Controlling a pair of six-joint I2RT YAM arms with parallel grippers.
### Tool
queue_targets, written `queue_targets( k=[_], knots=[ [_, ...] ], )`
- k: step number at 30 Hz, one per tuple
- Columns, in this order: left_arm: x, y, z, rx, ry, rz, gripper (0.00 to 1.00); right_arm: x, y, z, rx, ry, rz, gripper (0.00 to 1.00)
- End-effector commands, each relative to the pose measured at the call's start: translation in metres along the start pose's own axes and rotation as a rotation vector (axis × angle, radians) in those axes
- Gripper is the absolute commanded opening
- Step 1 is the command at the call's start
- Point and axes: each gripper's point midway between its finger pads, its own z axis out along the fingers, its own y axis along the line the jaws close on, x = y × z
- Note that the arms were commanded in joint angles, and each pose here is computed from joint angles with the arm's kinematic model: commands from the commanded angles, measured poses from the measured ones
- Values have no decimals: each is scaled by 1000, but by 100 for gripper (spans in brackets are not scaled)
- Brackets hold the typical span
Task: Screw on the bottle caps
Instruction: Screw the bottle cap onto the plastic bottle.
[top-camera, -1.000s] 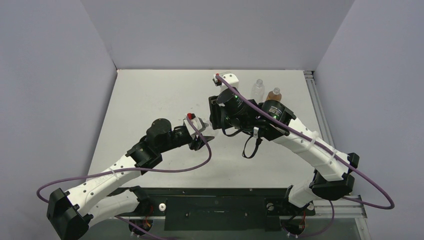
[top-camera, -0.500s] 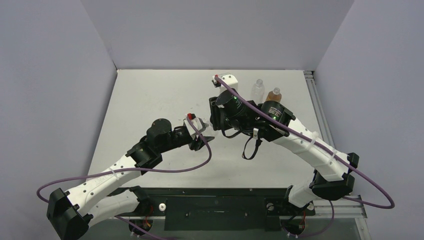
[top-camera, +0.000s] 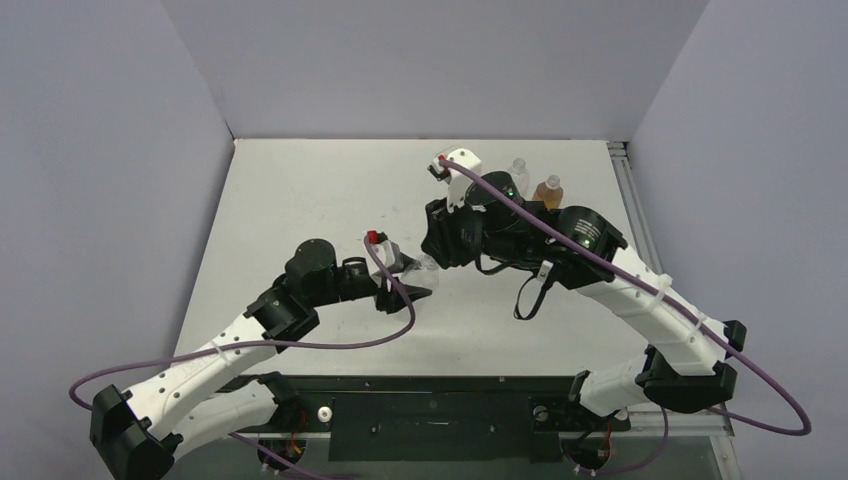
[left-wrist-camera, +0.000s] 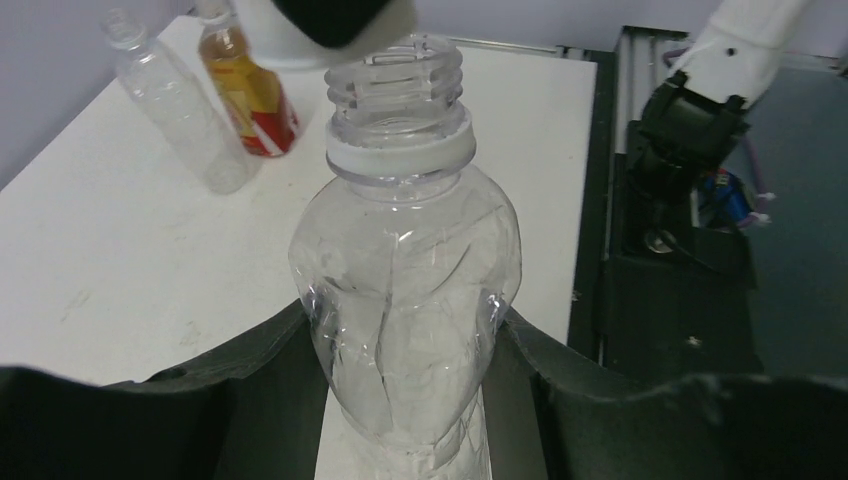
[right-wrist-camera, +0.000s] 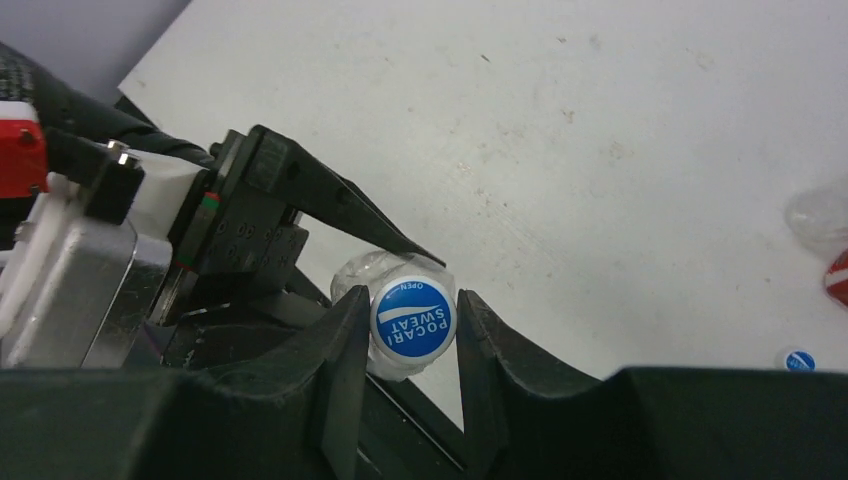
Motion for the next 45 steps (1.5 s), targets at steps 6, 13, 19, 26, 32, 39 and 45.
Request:
queue_targets(
  k=[6,13,19,26,32,39,45],
  knots=[
    [-51,-56,-20,283,-132,-40,0,-33,36,-48,-331,-214,-187,0],
    [-52,-44,-20,221,-146,-55,0,-27,37,-48,-364,-196,-171,0],
    [-55,-35,-20,187,-167,-54,0,-13,38,-41,-363,-151,-165,0],
    [-56,-32,-19,183,-171,-55,0,-8,41,-36,-373,-146,-149,0],
    [-56,-28,-18,172,-170,-68,0,-4,44,-34,-382,-144,-146,0],
    [-56,-25,-17,167,-173,-68,0,0,39,-37,-366,-137,-162,0],
    [-59,-25,-18,170,-181,-66,0,4,31,-35,-324,-122,-160,0]
  ],
)
